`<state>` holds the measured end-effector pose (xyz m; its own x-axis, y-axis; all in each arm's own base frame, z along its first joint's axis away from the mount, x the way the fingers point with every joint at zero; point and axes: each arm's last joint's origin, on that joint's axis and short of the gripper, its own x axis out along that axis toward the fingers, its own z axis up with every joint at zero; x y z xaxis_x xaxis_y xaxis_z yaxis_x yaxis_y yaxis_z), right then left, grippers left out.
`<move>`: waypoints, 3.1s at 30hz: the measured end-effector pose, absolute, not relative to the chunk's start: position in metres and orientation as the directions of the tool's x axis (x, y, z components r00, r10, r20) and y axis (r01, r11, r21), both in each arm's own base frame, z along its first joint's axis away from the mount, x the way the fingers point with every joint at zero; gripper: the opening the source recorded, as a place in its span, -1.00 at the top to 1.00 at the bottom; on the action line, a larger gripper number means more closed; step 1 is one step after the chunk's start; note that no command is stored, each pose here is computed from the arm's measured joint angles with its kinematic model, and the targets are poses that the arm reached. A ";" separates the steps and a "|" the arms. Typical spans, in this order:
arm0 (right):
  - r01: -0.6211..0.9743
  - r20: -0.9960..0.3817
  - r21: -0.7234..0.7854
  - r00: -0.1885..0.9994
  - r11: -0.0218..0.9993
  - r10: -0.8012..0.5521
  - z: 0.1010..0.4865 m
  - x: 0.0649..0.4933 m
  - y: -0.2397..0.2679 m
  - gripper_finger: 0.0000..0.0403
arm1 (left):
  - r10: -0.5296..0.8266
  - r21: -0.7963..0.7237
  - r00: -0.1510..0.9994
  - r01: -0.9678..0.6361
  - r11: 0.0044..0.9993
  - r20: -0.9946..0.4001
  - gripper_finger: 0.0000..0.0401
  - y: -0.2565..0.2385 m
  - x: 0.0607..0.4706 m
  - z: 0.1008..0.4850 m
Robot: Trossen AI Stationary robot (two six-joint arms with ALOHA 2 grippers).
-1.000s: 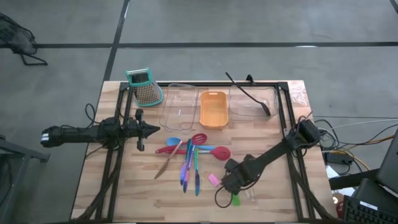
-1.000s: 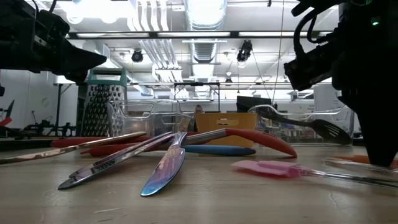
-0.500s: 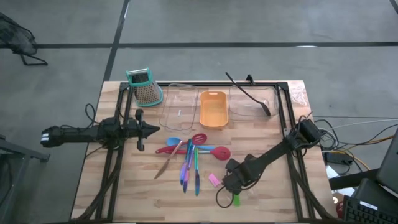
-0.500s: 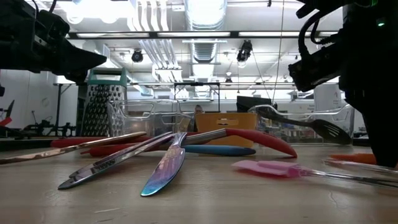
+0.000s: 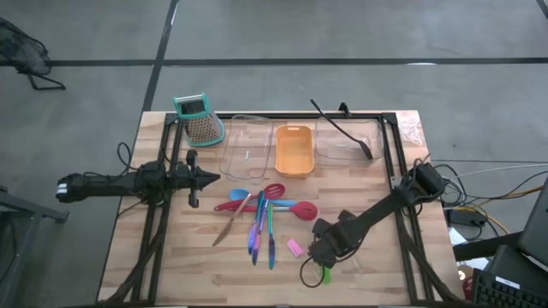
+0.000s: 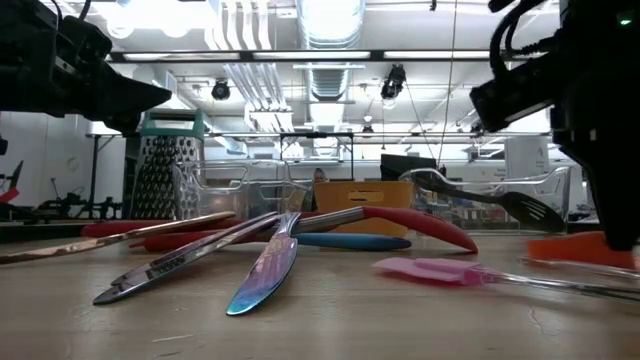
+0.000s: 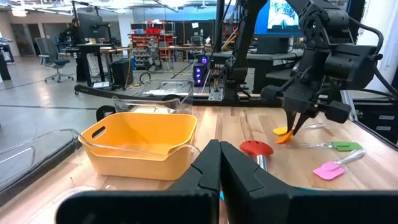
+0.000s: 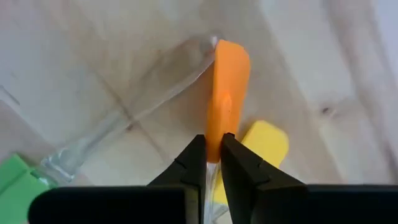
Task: Pick & Place Kitchen Items
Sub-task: Put the orange spatula into the orange bin
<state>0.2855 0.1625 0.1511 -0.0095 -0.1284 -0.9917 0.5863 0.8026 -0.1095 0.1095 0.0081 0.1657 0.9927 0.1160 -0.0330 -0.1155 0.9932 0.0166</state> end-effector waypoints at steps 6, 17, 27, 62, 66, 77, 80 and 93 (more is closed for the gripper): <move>0.584 -0.987 -0.136 -0.008 0.800 -0.162 0.154 0.284 0.160 0.86 | 0.115 0.017 0.993 -0.115 0.993 -0.034 0.97 0.008 0.109 0.166; 0.572 -0.978 -0.188 -0.031 0.798 -0.208 0.163 0.284 0.159 0.86 | 0.116 0.017 0.993 -0.115 0.993 -0.034 0.97 0.008 0.109 0.166; 0.564 -0.958 -0.231 0.009 0.793 -0.286 0.187 0.293 0.159 0.86 | 0.116 0.017 0.993 -0.115 0.993 -0.033 0.97 0.008 0.109 0.166; 0.828 -0.842 -0.107 0.220 0.551 -0.493 0.264 0.369 -0.009 0.86 | 0.116 0.017 0.993 -0.115 0.993 -0.034 0.97 0.008 0.109 0.166; 0.834 -0.822 -0.068 0.264 0.547 -0.505 0.272 0.376 -0.033 0.86 | 0.116 0.017 0.993 -0.116 0.993 -0.033 0.97 0.008 0.109 0.166; 0.861 -0.713 -0.051 0.323 0.506 -0.622 0.286 0.385 -0.077 0.86 | 0.116 0.017 0.993 -0.115 0.993 -0.033 0.97 0.008 0.109 0.166; 0.871 -0.707 -0.033 0.326 0.490 -0.627 0.278 0.385 -0.086 0.86 | 0.116 0.017 0.993 -0.116 0.993 -0.034 0.97 0.008 0.109 0.166; 0.885 -0.715 -0.056 0.287 0.461 -0.638 0.235 0.379 -0.101 0.86 | 0.116 0.017 0.993 -0.115 0.993 -0.033 0.97 0.008 0.109 0.166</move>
<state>0.3794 -0.1007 0.2350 0.2873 -0.6377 -0.7147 0.8855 0.4613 -0.0557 0.1095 0.0081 0.1656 0.9927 0.1158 -0.0335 -0.1153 0.9932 0.0166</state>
